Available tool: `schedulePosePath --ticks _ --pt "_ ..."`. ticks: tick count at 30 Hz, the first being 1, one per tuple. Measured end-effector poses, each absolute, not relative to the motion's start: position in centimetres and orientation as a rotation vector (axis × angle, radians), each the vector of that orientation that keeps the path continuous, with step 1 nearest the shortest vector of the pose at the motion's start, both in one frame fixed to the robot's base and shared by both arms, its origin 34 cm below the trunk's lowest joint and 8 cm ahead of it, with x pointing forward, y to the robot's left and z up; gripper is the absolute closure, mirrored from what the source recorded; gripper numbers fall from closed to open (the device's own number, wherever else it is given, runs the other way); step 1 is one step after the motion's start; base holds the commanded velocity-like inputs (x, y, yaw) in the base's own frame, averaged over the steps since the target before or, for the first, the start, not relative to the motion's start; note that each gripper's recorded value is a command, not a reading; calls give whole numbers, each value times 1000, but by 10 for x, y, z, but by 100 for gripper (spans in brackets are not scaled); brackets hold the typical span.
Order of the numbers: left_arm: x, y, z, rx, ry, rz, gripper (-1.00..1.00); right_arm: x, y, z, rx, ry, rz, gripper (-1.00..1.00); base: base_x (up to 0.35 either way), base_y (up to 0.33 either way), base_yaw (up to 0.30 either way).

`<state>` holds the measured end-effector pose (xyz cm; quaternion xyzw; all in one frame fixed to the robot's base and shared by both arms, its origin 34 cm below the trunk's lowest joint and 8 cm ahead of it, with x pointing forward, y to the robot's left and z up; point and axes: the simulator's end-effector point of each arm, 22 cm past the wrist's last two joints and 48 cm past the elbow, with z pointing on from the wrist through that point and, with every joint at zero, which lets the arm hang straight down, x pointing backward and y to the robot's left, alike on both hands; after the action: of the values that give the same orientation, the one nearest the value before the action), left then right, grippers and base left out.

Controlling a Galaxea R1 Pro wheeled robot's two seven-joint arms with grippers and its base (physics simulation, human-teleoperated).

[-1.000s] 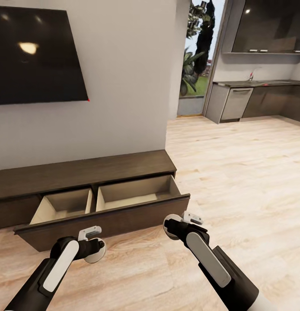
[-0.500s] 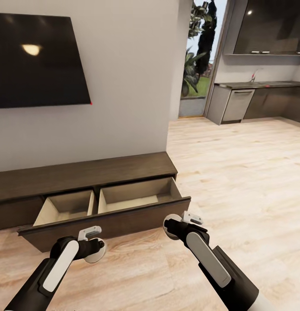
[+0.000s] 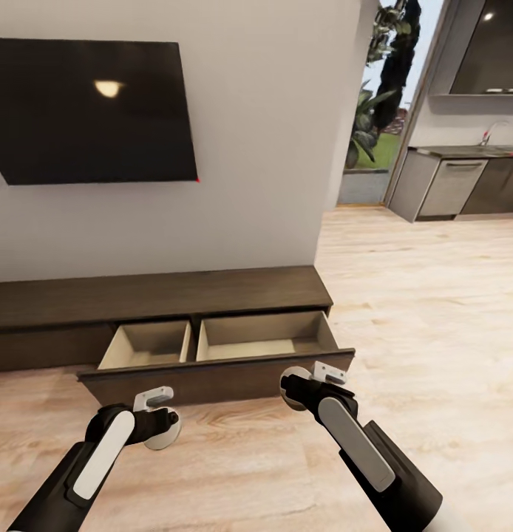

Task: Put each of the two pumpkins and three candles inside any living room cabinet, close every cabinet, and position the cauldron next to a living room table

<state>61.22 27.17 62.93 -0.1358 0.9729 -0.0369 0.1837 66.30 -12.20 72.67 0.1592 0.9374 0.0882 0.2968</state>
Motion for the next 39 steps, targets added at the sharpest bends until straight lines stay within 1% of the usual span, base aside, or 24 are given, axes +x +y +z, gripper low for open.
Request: schedulePosePath --ticks 3,7,12,17,23,30,39 --pt "612 272 634 -379 2745 -100 100 663 -122 732 423 2492 235 100 0 0 246" --pt "615 271 644 -378 2738 -110 100 664 -122 740 423 2489 236 100 0 0 68" --pt "621 271 663 -368 2717 -122 100 664 -122 751 416 2489 237 100 0 0 11" --pt "627 256 705 -272 2684 -174 100 658 -132 758 387 2530 157 100 0 0 1" --pt "627 241 731 -228 2655 -205 100 657 -139 778 391 2526 109 100 0 0 0" --pt "632 208 752 -239 2636 -313 100 652 -136 790 360 2553 108 100 0 0 0" --pt "641 205 773 -236 2620 -318 100 651 -134 803 359 2561 116 100 0 0 0"
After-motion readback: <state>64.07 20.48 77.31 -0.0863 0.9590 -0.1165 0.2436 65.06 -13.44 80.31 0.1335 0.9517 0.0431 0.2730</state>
